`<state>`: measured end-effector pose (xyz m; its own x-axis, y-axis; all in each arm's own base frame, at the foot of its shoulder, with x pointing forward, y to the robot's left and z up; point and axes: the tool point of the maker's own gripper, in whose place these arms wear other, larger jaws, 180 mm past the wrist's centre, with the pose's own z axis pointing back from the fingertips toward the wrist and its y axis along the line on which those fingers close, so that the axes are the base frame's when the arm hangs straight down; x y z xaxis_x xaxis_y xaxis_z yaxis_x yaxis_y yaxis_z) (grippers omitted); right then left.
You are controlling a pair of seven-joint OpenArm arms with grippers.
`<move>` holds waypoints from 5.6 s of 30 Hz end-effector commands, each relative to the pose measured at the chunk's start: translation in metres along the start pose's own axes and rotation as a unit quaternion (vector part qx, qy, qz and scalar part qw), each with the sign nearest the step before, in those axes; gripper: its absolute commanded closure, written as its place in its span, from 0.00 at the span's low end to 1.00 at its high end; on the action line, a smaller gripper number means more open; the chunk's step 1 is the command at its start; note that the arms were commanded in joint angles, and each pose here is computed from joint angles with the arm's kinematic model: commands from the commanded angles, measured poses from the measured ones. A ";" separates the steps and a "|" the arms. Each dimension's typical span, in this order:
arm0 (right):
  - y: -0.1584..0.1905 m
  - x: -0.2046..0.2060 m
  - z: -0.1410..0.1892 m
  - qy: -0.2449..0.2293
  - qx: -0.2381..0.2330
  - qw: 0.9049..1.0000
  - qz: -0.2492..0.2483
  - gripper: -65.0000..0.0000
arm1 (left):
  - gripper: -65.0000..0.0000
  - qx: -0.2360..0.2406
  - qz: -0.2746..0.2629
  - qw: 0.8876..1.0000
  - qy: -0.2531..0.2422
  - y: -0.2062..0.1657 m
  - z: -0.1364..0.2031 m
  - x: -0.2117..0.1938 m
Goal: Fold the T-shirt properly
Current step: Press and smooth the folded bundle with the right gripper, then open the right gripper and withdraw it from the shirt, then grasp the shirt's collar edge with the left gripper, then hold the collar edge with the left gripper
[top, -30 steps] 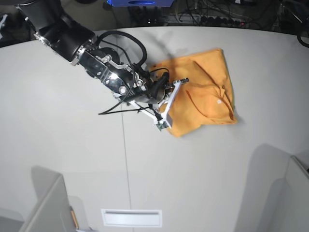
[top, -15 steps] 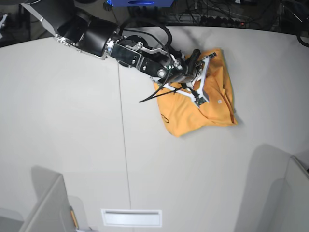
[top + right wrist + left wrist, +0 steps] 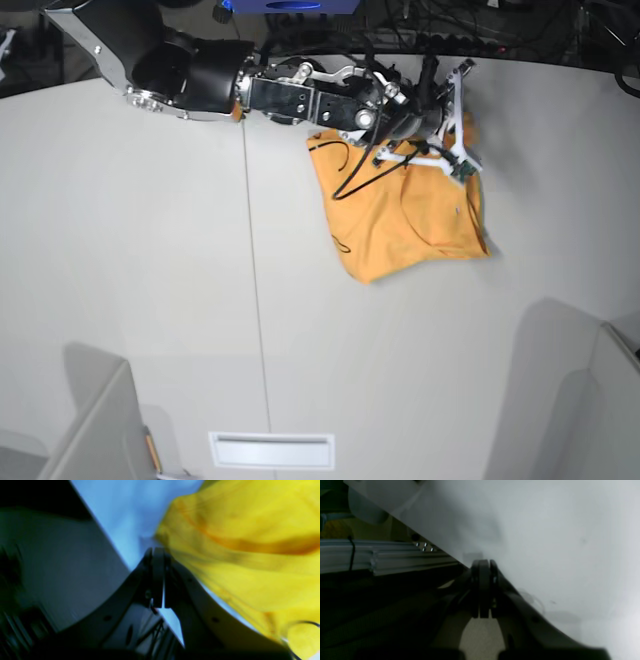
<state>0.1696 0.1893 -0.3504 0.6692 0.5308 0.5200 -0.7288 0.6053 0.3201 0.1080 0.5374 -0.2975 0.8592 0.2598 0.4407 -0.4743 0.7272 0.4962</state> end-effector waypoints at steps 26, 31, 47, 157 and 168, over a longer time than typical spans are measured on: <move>-0.223 -0.078 0.144 -0.234 -0.212 0.894 -0.318 1.00 | 1.00 -0.297 -0.024 0.952 -0.076 -0.155 0.056 -0.015; -0.234 -0.094 0.153 -0.245 -0.232 0.870 -0.359 1.00 | 1.00 -0.316 -0.021 0.946 -0.075 -0.165 0.059 -0.018; -0.235 -0.095 0.152 -0.242 -0.232 0.870 -0.360 1.00 | 0.55 -0.341 -0.005 0.936 -0.082 -0.174 0.064 -0.013; -0.234 -0.104 0.145 -0.230 -0.232 0.871 -0.367 1.00 | 0.00 -0.552 0.033 0.833 -0.020 -0.363 0.103 -0.022; -0.236 -0.100 0.147 -0.234 -0.232 0.871 -0.365 1.00 | 0.00 -0.546 0.045 0.836 -0.013 -0.362 0.101 -0.021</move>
<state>0.2454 -0.0930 -0.3718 0.7456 -0.3338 0.5768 0.0986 0.9112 0.3999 0.2429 0.2008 -0.4116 0.8123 0.3523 0.4648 -0.0650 0.8466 -0.5282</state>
